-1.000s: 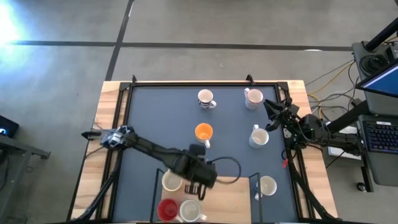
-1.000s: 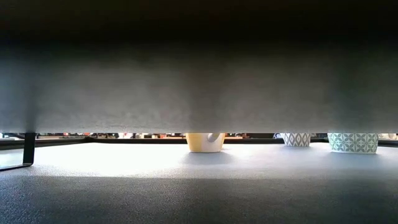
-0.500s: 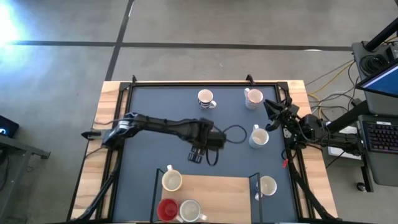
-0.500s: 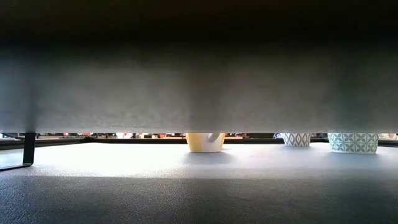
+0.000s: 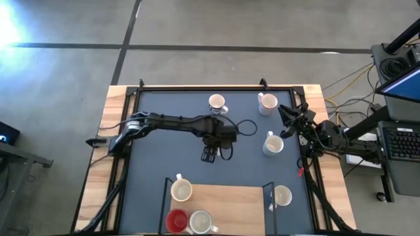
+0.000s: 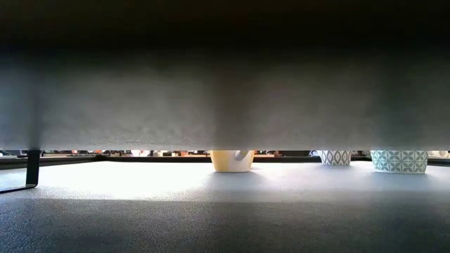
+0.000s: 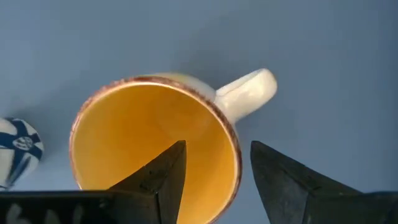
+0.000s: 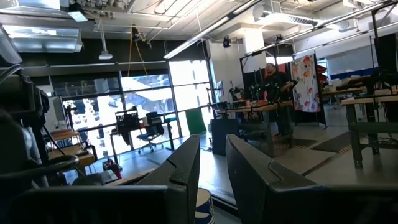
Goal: Place coffee mugs
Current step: Put the yellow mug on the shelf
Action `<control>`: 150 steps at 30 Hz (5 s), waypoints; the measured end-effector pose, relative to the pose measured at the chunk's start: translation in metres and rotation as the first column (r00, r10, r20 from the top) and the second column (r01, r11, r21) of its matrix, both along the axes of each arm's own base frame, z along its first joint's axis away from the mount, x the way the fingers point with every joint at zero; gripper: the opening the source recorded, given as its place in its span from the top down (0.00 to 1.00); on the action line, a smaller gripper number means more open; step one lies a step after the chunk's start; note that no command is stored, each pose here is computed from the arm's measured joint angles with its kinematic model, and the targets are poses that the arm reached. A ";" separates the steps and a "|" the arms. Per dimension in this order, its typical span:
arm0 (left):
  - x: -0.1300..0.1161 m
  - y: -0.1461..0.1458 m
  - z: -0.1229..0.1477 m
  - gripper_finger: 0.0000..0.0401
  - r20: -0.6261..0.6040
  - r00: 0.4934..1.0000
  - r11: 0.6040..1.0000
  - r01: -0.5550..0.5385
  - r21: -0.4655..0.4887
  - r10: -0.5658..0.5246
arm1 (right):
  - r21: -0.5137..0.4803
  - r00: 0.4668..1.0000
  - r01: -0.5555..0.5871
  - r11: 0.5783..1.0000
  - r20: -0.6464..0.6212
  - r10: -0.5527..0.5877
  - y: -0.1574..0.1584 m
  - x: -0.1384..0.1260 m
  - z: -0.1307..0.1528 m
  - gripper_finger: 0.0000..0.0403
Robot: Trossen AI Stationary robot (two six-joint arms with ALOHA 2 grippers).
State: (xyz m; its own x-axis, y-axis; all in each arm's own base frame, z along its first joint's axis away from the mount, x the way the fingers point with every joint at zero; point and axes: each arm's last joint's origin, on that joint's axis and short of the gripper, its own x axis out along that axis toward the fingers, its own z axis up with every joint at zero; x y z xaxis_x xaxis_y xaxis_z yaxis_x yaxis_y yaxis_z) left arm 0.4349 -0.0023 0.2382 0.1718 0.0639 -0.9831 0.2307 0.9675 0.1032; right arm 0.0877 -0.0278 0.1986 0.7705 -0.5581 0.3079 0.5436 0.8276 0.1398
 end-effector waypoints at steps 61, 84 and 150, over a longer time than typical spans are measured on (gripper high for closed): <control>-0.002 0.035 0.035 0.65 0.030 0.674 0.671 -0.727 -0.145 0.738 | 0.000 1.000 0.000 1.000 0.000 0.000 0.000 0.000 0.000 0.83; -0.015 0.017 0.000 0.68 -0.151 0.984 0.995 -0.092 0.049 0.098 | 0.000 1.000 0.000 1.000 0.000 0.000 0.000 0.000 0.000 0.83; -0.001 0.022 0.031 0.62 -0.055 0.798 0.768 -0.594 -0.239 0.600 | 0.000 1.000 0.000 1.000 0.000 0.000 0.000 0.000 0.000 0.83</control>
State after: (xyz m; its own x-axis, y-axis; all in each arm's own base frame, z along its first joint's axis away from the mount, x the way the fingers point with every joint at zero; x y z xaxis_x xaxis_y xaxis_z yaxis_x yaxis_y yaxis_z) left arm 0.4339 0.0192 0.2688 0.1986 -0.0672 -0.9778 -0.4007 0.9049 -0.1436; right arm 0.0876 -0.0278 0.1986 0.7704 -0.5581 0.3082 0.5436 0.8276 0.1399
